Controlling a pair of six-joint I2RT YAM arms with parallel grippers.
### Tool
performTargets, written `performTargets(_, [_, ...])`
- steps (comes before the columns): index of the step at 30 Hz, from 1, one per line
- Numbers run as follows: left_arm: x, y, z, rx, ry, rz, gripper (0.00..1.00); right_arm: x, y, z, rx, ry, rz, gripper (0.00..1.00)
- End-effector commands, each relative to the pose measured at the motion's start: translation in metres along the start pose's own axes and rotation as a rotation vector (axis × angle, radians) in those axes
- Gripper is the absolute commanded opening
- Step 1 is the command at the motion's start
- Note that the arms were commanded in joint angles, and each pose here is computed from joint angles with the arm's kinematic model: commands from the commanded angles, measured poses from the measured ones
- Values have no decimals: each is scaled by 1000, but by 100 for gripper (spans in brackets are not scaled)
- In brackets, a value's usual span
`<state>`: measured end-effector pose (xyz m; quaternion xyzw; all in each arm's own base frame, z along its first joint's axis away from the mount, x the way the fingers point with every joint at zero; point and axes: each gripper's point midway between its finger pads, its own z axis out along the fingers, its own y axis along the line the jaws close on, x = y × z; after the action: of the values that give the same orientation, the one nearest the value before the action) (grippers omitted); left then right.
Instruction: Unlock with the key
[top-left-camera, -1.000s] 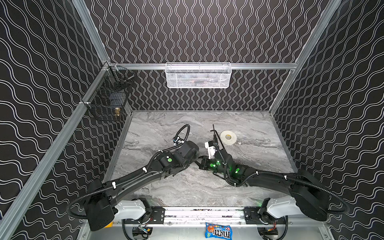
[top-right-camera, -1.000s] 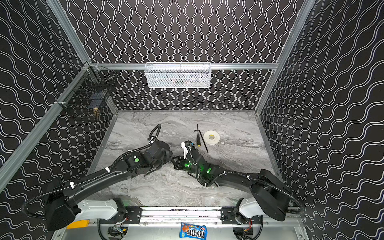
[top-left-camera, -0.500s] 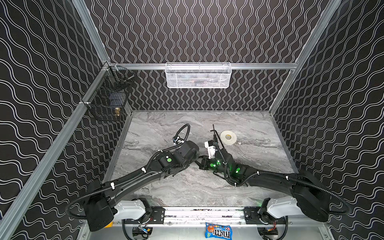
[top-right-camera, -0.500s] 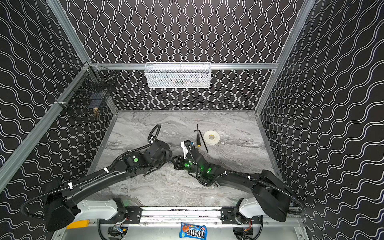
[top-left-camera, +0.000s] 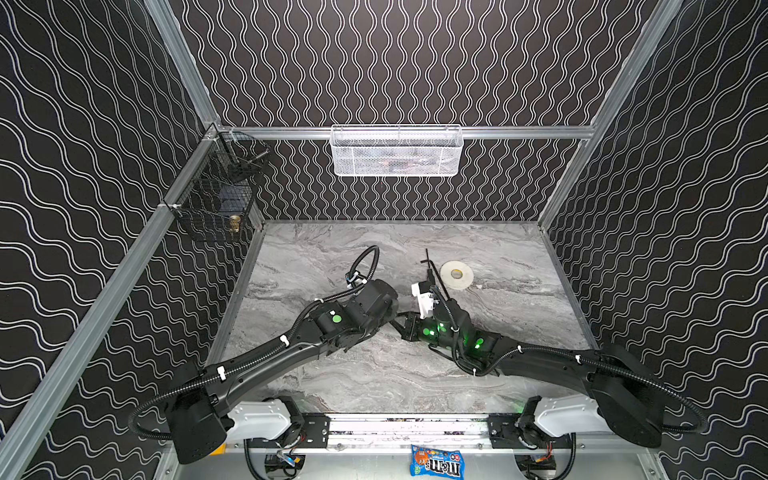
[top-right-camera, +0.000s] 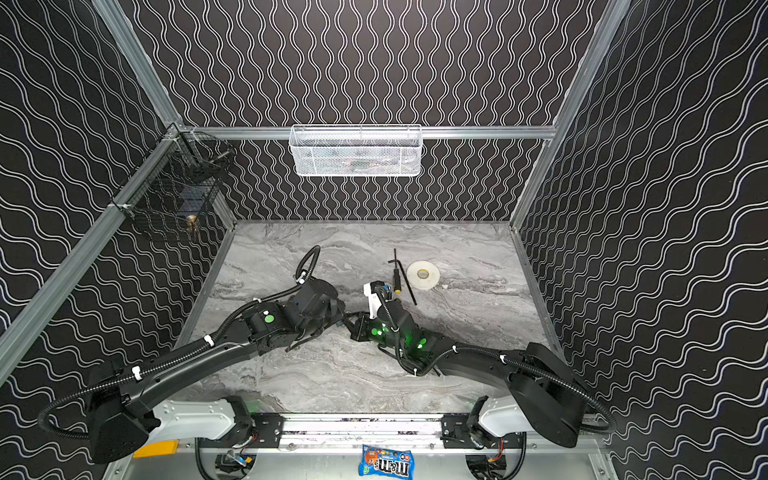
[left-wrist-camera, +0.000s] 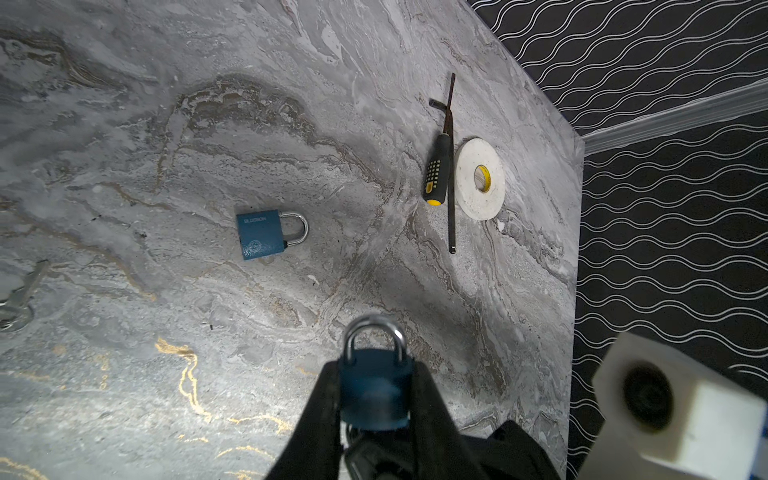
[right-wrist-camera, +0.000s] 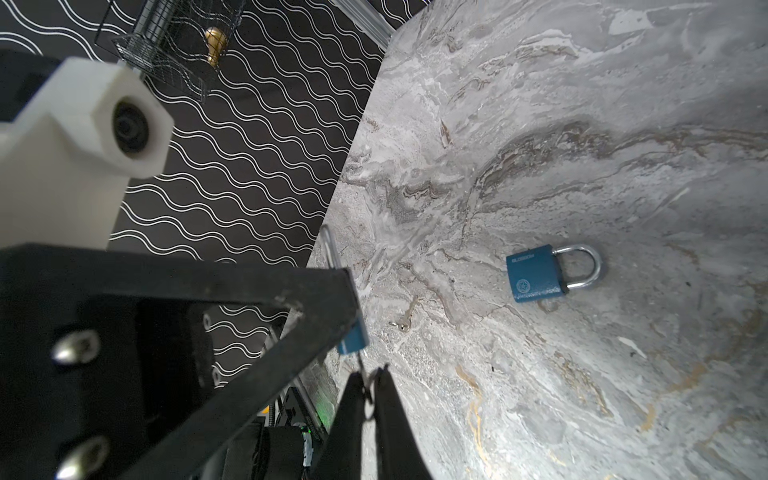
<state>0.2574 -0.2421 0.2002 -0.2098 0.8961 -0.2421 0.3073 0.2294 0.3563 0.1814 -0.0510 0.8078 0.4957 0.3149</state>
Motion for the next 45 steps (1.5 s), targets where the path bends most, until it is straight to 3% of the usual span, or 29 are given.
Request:
performTargets(1, [-10,2,-3,-21,-46,12,0,-5,5,-1,-22,-28,-17,13])
performTargets(10, [-19,3,-7,-22,-79,1,0,1,11,-9,-81,-23,-39,22])
performTargets(13, [-18,3,-7,-13,-74,-5,0,-4,16,-14,-122,-45,3,25])
performTargets(23, [-16,1,-9,4,-63,-7,0,-24,29,-7,-159,-46,60,23])
performTargets(45, [-18,-5,-9,20,-68,-9,0,-16,12,5,-101,-20,63,16])
